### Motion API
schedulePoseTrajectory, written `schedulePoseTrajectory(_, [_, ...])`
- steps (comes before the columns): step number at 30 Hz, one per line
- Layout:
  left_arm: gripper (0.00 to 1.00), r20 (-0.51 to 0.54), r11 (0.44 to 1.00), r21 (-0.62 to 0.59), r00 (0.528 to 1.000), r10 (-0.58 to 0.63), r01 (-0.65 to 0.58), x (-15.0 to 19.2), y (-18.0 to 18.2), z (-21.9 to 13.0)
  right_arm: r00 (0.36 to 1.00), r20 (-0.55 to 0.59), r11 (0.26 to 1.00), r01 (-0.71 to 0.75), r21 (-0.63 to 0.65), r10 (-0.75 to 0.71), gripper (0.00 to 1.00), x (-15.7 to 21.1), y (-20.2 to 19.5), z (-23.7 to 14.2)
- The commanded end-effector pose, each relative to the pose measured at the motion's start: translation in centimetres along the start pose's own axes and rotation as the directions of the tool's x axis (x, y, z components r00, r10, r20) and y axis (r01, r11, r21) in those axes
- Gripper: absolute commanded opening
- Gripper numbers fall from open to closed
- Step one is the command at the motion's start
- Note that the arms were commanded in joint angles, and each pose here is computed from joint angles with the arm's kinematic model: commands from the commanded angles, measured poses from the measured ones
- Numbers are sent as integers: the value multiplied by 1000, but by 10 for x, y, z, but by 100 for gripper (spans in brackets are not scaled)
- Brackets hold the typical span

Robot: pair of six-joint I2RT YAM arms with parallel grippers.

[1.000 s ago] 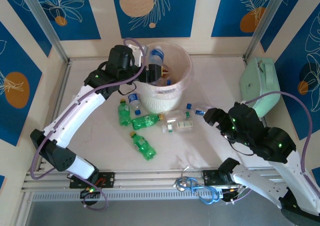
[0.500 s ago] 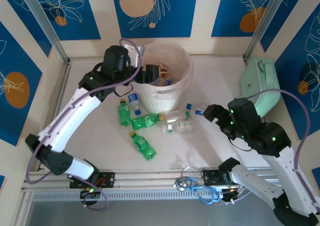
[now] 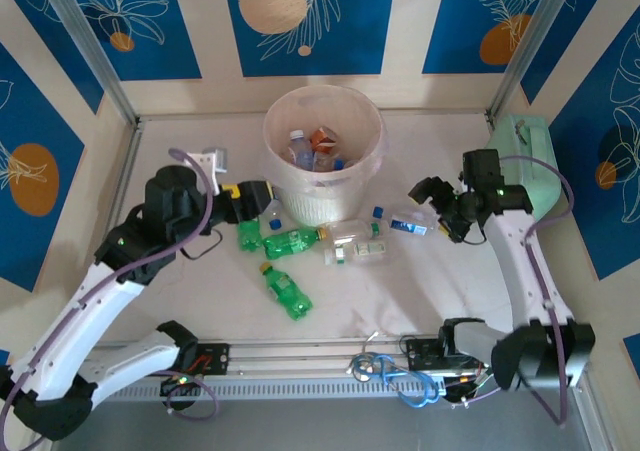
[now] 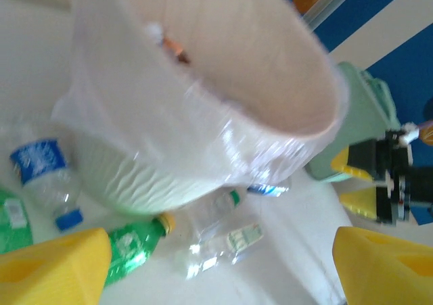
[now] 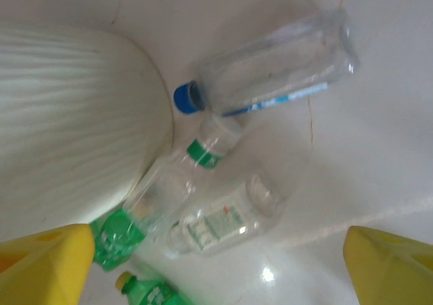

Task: Put the plastic bottles in the bin

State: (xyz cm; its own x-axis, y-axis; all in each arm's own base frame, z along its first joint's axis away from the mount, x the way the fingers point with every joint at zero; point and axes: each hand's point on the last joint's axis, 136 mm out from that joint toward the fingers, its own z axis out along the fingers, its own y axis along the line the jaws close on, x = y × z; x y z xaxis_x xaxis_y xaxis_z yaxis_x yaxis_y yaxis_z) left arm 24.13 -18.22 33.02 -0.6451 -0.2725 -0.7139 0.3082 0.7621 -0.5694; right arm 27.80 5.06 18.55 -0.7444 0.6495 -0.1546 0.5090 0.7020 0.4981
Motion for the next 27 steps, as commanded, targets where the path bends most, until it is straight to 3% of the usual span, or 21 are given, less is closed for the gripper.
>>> schedulePoseTrajectory(1, [85, 16, 995, -4, 995, -103, 103, 11, 13, -4, 994, -3, 994, 107, -33, -107, 95, -18, 16, 14])
schedulePoseTrajectory(8, [83, -12, 979, 5, 979, -205, 205, 41, 30, -3, 990, -23, 990, 139, -7, -139, 96, -64, 27, 60])
schedulePoseTrajectory(16, [82, -46, 974, -16, 972, -229, 228, 56, 38, 1, 983, -106, 987, 156, 40, -151, 95, -92, 31, 106])
schedulePoseTrajectory(27, [82, -68, 971, -24, 968, -240, 239, 60, 41, 13, 973, -187, 987, 148, 66, -133, 95, -69, 14, 133])
